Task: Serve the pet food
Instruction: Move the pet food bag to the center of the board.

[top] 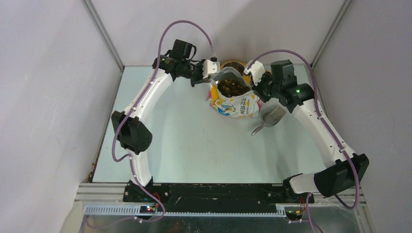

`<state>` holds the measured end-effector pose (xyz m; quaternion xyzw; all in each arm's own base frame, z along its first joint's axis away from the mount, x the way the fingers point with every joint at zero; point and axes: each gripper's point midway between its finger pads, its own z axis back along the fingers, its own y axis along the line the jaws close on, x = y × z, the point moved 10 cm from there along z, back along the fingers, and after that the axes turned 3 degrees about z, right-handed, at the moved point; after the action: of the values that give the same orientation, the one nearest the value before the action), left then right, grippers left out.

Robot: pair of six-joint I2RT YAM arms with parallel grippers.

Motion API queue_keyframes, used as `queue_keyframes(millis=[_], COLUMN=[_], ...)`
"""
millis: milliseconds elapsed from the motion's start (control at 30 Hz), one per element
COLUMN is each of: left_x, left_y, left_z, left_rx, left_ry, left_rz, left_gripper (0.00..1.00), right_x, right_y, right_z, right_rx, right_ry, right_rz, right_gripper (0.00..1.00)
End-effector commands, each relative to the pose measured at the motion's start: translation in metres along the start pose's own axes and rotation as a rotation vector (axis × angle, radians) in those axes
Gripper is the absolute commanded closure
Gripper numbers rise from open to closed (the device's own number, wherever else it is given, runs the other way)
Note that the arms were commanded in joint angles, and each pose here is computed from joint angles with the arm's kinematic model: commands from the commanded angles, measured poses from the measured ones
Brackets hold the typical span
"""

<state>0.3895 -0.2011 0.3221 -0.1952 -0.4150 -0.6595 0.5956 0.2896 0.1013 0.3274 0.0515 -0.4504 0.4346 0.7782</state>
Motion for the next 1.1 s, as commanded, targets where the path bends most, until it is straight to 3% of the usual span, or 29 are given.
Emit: queue_keyframes(millis=[0,133,333,467,667,767,833,867,933,1000,1067], left_x=[0.008,0.013,0.031,0.02,-0.012,-0.02,-0.019,-0.019,-0.019,-0.021,-0.022], left_y=[-0.015,-0.022,-0.053,-0.091,-0.136,-0.142,-0.143,-0.143,-0.142,-0.136,-0.129], left_z=[0.015,0.045,0.13,0.16,0.162,0.164,0.166,0.165,0.162,0.156,0.147], left_rx=[0.012,0.186,0.423,0.435,0.361,0.366,0.367,0.359,0.341,0.342,0.34], left_ry=[0.026,0.049,0.014,0.032,0.07,0.074,0.074,0.075,0.06,0.042,0.019], left_rz=[0.057,0.157,0.272,0.358,0.475,0.494,0.481,0.474,0.463,0.461,0.458], left_gripper=[1.0,1.0,1.0,1.0,1.0,1.0,0.89,0.74,0.57,0.47,0.42], right_x=[0.042,0.049,0.076,0.094,0.1,0.091,0.083,0.08,0.072,0.066,0.065], right_y=[-0.02,-0.016,0.01,0.024,0.038,0.03,0.014,0.008,-0.013,-0.022,-0.023], right_z=[0.042,0.042,0.047,0.05,0.039,0.019,0.01,0.006,0.006,0.004,0.005], right_rx=[-0.153,-0.094,0.049,0.153,0.314,0.204,0.114,0.079,-0.048,-0.137,-0.149], right_ry=[-0.23,-0.257,-0.328,-0.376,-0.395,-0.326,-0.285,-0.272,-0.251,-0.233,-0.233], right_rz=[0.07,0.058,0.052,-0.02,-0.123,-0.144,-0.184,-0.207,-0.228,-0.212,-0.193], right_gripper=[1.0,1.0,1.0,1.0,1.0,1.0,1.0,1.0,1.0,1.0,1.0])
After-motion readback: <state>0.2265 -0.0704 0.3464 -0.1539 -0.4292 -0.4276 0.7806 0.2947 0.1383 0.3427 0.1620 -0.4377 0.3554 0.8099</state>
